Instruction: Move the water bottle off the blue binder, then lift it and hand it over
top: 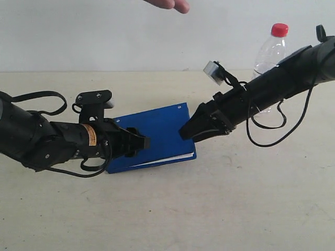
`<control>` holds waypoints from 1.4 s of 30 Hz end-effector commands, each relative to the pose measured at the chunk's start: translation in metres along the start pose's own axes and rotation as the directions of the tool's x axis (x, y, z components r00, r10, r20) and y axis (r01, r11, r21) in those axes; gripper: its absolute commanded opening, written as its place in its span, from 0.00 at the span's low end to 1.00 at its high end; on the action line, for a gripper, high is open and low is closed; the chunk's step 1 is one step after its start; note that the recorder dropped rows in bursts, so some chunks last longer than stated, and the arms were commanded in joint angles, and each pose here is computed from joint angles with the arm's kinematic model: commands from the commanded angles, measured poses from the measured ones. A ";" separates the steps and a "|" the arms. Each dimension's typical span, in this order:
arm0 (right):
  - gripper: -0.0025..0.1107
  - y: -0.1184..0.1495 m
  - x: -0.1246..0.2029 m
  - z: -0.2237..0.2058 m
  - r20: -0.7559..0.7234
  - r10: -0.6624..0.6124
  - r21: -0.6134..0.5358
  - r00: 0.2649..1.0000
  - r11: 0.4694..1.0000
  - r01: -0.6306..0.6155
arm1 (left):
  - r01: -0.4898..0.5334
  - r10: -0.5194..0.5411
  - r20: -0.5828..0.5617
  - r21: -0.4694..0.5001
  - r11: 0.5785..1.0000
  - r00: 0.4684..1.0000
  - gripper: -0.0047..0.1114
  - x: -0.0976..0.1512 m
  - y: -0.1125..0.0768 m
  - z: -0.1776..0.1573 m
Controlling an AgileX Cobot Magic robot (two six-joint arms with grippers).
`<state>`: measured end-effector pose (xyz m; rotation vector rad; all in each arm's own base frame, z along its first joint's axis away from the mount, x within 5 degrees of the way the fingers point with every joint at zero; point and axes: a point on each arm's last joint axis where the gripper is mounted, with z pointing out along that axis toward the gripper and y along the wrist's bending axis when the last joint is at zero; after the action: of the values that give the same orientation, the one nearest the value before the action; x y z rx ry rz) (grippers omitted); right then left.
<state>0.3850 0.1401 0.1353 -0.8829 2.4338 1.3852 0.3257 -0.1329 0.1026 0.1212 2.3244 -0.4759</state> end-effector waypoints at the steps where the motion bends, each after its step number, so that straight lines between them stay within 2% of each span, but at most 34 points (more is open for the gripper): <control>1: 0.44 0.010 -0.009 -0.004 0.080 -0.033 -0.051 0.996 0.998 0.037 | -0.009 0.009 -0.010 -0.004 1.000 1.000 0.50 0.001 -0.001 0.001; 5: 0.43 0.011 -0.013 -0.004 0.120 -0.050 -0.055 0.991 0.997 0.057 | 0.008 -0.008 -0.010 -0.004 1.000 1.000 0.50 0.001 -0.001 0.001; 7: 0.39 0.009 -0.014 -0.004 0.128 -0.033 -0.038 0.991 0.999 0.038 | 0.008 -0.008 -0.006 0.000 1.000 1.000 0.50 0.001 -0.001 0.001; 10: 0.24 0.008 -0.013 -0.004 0.116 -0.015 -0.027 0.993 0.999 0.018 | 0.001 -0.002 0.027 0.013 1.000 1.000 0.50 -0.004 -0.002 -0.001; 12: 0.11 0.005 -0.010 -0.004 0.089 -0.029 -0.003 0.996 1.000 0.029 | -0.015 0.012 0.097 0.024 1.000 0.995 0.50 -0.016 -0.001 -0.007; 13: 0.02 0.001 -0.006 -0.004 0.046 -0.035 0.047 0.998 0.998 0.033 | -0.030 0.025 0.161 0.025 0.999 0.987 0.50 -0.030 0.002 -0.015; 15: 0.02 -0.006 -0.003 -0.004 0.004 -0.020 0.118 1.000 0.993 0.020 | -0.044 0.041 0.205 0.009 0.999 0.978 0.50 -0.045 0.009 -0.020; 17: 0.02 -0.011 0.003 -0.005 -0.052 0.039 0.179 0.998 0.983 -0.029 | -0.065 0.069 0.188 -0.025 0.998 0.980 0.50 -0.054 0.017 -0.020; 18: 0.02 -0.011 0.012 -0.006 -0.128 0.133 0.188 0.983 0.976 -0.107 | -0.087 0.096 0.144 -0.063 0.994 0.985 0.50 -0.057 0.024 -0.017; 20: 0.02 -0.005 0.021 -0.007 -0.234 0.170 0.144 0.957 0.980 -0.139 | -0.086 0.097 0.142 -0.083 0.993 0.985 0.50 -0.062 0.033 -0.014; 25: 0.02 0.001 0.026 -0.012 -0.293 0.203 0.216 0.934 0.966 -0.142 | -0.094 0.110 0.195 -0.086 0.992 0.975 0.50 -0.079 0.042 -0.005; 30: 0.02 0.018 0.026 -0.021 -0.342 0.266 0.339 0.901 0.929 -0.146 | -0.118 0.132 0.135 -0.109 0.987 0.982 0.50 -0.074 0.044 -0.001; 34: 0.02 0.044 0.029 -0.023 -0.337 0.256 0.338 0.906 0.931 -0.137 | -0.118 0.132 0.110 -0.121 0.986 0.985 0.50 -0.071 0.046 -0.001; 37: 0.02 0.062 0.034 -0.023 -0.354 0.229 0.333 0.907 0.937 -0.107 | -0.106 0.112 0.037 -0.141 0.984 0.993 0.50 -0.060 0.045 0.000; 42: 0.02 0.068 0.052 -0.018 -0.422 0.206 0.324 0.883 0.944 -0.065 | -0.094 0.085 -0.063 -0.154 0.984 0.994 0.50 -0.037 0.039 0.001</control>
<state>0.3152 0.1318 0.1714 -0.9811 2.9971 0.8858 0.3706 -0.0905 0.1226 0.1606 2.3446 -0.2469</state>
